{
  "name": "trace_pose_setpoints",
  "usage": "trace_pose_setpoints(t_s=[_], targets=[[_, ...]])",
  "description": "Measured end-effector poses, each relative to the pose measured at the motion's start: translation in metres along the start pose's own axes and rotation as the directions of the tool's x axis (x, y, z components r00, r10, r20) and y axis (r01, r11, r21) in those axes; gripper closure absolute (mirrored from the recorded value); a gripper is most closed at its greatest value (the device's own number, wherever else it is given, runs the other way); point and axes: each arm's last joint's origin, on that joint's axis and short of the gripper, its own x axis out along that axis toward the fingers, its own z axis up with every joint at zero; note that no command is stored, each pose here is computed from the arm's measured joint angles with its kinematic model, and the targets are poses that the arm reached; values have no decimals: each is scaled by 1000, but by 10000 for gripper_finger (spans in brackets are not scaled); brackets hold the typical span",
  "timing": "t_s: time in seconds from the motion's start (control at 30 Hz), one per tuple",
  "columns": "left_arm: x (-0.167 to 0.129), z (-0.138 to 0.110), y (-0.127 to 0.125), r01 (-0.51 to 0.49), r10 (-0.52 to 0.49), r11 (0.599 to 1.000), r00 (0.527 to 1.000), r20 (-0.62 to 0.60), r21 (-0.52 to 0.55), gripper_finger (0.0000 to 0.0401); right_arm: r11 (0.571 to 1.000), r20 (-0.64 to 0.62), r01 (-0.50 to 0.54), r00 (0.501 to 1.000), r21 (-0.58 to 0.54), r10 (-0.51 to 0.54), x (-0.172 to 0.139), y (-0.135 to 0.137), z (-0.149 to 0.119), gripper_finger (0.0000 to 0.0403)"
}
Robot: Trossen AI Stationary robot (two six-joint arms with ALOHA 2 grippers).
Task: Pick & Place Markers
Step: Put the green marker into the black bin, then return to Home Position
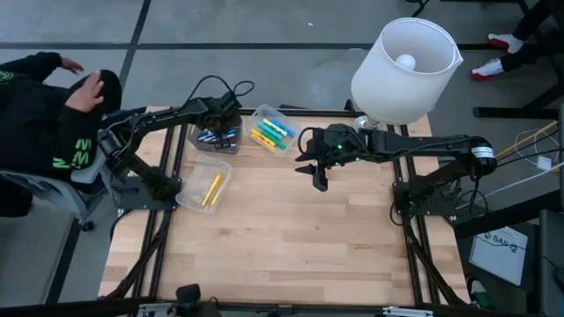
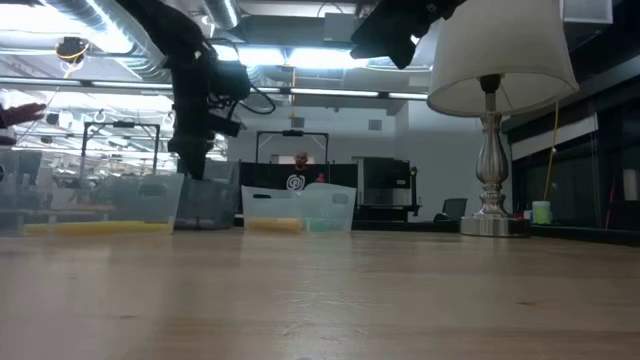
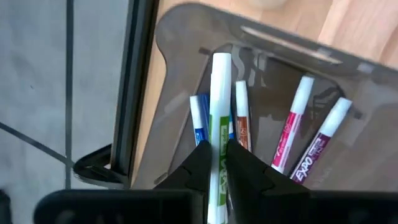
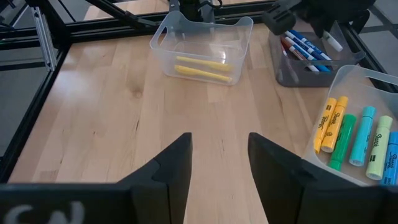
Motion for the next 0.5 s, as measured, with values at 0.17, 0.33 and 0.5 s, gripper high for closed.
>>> trace_pose_setpoints(t_s=[0.17, 0.33, 0.5], targets=[[7, -2, 4, 5, -6, 1000, 1000, -25, -16, 354, 1000, 0, 0, 1000, 0, 0, 0, 0, 0, 247], [9, -6, 9, 5, -7, 999, 999, -35, -43, 337, 1000, 0, 0, 1000, 0, 0, 0, 0, 0, 247], [10, -8, 12, 4, -7, 997, 999, -38, -75, 318, 1000, 0, 1, 1000, 0, -1, 0, 0, 0, 247]])
